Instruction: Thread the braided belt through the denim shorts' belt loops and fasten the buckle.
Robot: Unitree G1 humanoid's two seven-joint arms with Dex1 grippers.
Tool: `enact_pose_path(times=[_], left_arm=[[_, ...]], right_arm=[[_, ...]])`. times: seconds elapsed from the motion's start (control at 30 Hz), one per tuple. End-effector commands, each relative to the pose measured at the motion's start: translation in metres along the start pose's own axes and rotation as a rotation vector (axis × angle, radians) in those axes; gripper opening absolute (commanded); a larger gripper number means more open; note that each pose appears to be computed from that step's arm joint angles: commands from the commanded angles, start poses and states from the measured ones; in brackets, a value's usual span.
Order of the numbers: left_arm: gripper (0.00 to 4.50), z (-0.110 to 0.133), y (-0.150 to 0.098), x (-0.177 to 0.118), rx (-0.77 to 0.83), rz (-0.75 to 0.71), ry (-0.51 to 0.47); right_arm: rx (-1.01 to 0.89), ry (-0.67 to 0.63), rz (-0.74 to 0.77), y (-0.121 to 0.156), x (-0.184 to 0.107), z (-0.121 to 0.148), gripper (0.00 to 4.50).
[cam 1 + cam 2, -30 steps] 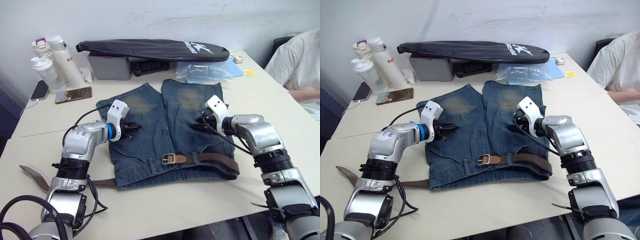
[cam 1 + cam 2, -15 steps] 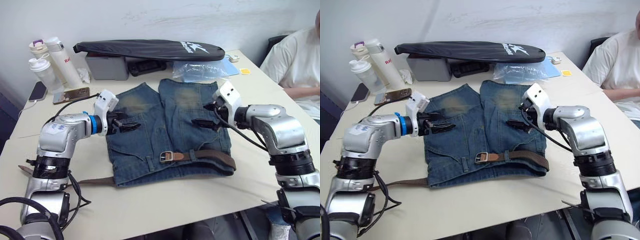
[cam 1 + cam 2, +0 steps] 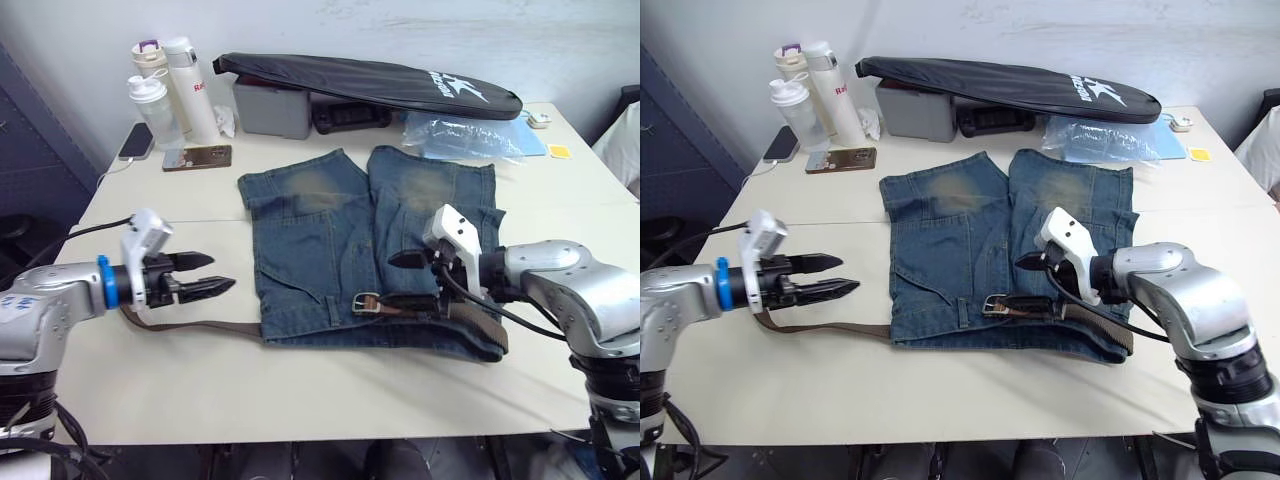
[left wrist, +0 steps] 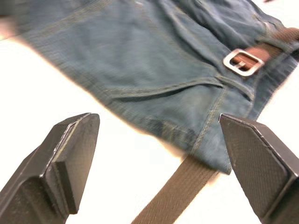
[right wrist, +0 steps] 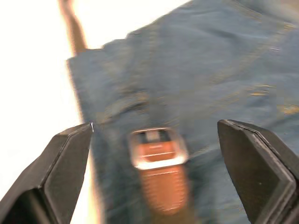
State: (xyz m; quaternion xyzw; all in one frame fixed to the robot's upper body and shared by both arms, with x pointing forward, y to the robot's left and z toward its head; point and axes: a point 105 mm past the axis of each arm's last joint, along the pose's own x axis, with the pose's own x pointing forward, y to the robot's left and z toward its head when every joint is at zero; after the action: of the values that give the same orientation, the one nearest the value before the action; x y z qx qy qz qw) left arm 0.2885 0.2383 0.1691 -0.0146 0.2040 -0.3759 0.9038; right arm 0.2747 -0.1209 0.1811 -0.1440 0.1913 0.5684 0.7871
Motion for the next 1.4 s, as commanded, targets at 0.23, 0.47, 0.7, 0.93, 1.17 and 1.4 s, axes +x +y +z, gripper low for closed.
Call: enact_pose_path(times=[0.23,0.47,0.7,0.93,1.17,1.4], left_arm=[[4.45,-0.019,0.041,-0.09,-0.249,0.363,-0.178],[4.45,-0.055,0.052,-0.129,-0.334,0.576,-0.185],[4.45,-0.087,0.07,-0.158,-0.485,0.814,-0.113],[4.45,-0.073,0.081,-0.122,-0.507,0.788,-0.105],[4.45,-0.07,0.087,-0.074,-0.615,0.755,-0.073],[3.94,-0.084,0.092,-0.045,-0.719,0.826,-0.029]], right_arm=[[-0.114,-0.028,0.201,0.032,-0.005,0.02,4.5],[-0.102,-0.036,0.211,0.027,0.0,0.026,4.5],[-0.118,0.001,0.258,0.029,0.0,0.024,4.5],[-0.127,0.021,0.23,0.029,0.0,0.024,4.5],[-0.133,0.024,0.171,0.026,0.0,0.024,4.5],[-0.134,0.023,0.109,0.021,-0.004,0.022,4.5]])
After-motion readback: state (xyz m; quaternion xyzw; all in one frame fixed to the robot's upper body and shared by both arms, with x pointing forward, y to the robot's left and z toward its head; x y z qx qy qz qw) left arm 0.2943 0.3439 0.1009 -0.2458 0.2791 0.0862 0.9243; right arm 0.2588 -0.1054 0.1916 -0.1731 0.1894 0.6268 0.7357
